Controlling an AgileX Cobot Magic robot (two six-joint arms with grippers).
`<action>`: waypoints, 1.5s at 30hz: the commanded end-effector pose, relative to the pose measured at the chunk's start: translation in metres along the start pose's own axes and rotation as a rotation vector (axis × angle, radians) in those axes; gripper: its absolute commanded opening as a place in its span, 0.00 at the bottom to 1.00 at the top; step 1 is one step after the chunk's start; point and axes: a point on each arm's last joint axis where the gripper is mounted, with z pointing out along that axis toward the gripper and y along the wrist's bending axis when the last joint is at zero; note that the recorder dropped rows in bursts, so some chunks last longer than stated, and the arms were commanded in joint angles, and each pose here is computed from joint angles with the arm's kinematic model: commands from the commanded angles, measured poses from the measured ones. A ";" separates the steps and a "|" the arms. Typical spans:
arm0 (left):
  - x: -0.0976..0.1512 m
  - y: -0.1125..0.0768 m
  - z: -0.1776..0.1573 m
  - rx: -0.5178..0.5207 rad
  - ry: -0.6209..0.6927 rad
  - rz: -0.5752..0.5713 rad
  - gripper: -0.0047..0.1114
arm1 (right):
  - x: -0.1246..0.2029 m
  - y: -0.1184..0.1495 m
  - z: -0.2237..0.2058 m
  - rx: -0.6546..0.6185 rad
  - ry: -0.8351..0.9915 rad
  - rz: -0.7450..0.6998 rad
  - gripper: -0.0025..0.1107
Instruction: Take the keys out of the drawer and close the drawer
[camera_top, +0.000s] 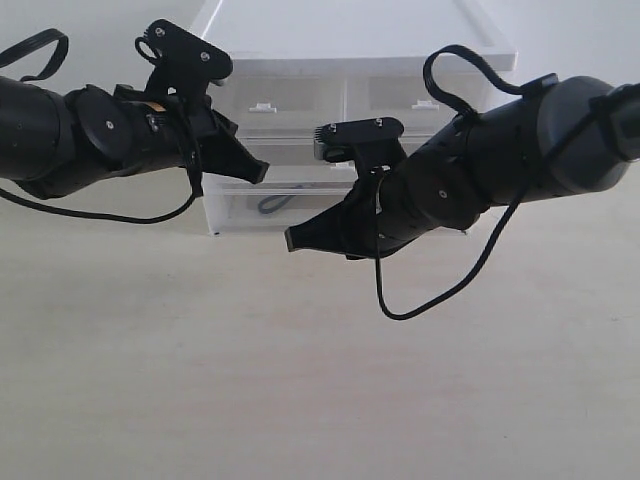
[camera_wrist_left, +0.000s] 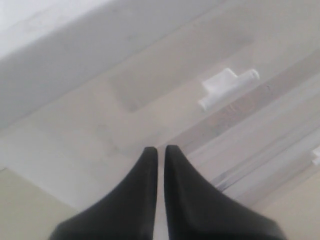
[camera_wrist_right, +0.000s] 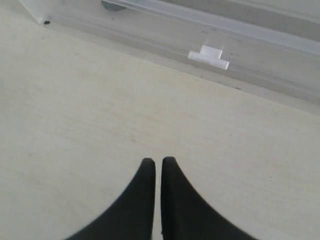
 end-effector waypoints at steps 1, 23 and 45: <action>-0.020 0.058 -0.006 -0.505 -0.310 -0.070 0.08 | -0.003 0.001 -0.002 -0.003 -0.013 -0.013 0.02; -0.020 0.058 -0.006 -0.505 -0.310 -0.070 0.08 | 0.001 -0.010 -0.005 0.237 -0.002 -0.044 0.02; -0.020 0.058 -0.006 -0.505 -0.310 -0.070 0.08 | -0.010 0.001 0.040 0.169 -0.048 0.042 0.02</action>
